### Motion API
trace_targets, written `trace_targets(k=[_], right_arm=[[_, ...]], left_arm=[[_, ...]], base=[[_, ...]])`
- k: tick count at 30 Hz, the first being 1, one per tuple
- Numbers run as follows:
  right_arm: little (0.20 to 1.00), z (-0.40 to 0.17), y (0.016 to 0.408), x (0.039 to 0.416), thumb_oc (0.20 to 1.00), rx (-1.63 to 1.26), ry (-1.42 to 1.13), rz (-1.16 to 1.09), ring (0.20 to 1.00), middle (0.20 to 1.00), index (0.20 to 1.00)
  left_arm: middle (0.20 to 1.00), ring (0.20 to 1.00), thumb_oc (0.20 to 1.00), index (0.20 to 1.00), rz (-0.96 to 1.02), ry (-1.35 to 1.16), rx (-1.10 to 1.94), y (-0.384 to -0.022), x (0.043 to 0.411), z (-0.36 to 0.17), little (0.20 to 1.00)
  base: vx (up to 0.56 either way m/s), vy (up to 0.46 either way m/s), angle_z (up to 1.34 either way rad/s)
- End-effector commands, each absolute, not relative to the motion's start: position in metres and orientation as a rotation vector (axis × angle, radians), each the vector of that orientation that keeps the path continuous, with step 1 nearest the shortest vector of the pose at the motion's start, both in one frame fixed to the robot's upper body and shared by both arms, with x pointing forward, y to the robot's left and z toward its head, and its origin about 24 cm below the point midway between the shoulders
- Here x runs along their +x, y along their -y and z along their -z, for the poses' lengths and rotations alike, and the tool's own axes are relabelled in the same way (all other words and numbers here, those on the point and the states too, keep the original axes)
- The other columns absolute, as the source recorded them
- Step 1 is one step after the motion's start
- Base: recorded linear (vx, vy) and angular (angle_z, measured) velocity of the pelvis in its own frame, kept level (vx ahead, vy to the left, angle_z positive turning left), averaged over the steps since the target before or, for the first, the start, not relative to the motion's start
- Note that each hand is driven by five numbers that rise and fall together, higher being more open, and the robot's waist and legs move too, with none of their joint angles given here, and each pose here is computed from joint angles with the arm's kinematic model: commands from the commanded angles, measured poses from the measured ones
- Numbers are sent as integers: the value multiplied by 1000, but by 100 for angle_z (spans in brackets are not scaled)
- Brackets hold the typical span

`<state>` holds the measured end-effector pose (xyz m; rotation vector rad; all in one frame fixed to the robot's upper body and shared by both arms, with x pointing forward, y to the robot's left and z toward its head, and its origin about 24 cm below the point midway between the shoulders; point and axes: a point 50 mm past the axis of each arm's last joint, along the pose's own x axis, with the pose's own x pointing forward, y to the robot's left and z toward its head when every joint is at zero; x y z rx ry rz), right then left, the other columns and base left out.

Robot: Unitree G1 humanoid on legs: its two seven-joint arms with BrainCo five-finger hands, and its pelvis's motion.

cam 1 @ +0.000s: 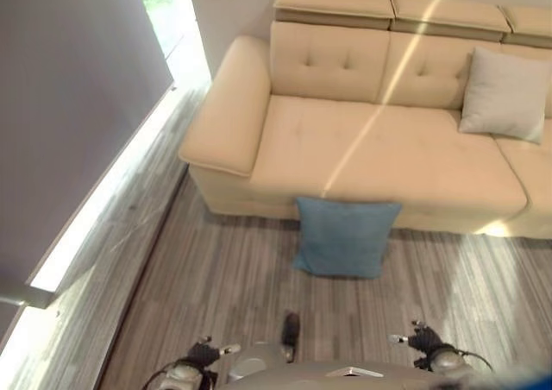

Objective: Pick up all the scattered cushions and arrange them neatly on the sofa.

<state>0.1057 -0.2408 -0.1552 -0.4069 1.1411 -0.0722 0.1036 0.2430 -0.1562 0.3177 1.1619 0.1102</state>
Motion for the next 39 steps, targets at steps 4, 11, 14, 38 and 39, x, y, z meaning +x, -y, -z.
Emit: trace_targets(k=[4, 11, 14, 38, 39], right_arm=[[1000, 138, 249, 147, 1000, -458, -996, 71, 1000, 1000, 1000], [1000, 137, 248, 150, 1000, -494, -998, 48, 1000, 1000, 1000], [1000, 137, 251, 149, 1000, -494, -996, 52, 1000, 1000, 1000], [1000, 133, 248, 155, 1000, -453, -953, 64, 1000, 1000, 1000], [1000, 132, 246, 158, 1000, -442, -939, 66, 1000, 1000, 1000]], left_arm=[[1000, 1000, 1000, 1000, -114, -1122, 331, -247, 117, 151, 1000], [1000, 1000, 1000, 1000, -123, -1142, 347, -251, 110, 153, 1000], [1000, 1000, 1000, 1000, -105, -1153, 350, -248, 107, 154, 1000], [1000, 1000, 1000, 1000, -74, -1091, 345, -243, 128, 149, 1000], [1000, 1000, 1000, 1000, -80, -1087, 354, -246, 129, 148, 1000]], base=[[106, -130, -16], [84, -231, -7], [72, -290, 5], [60, -34, 6], [79, 24, -8]])
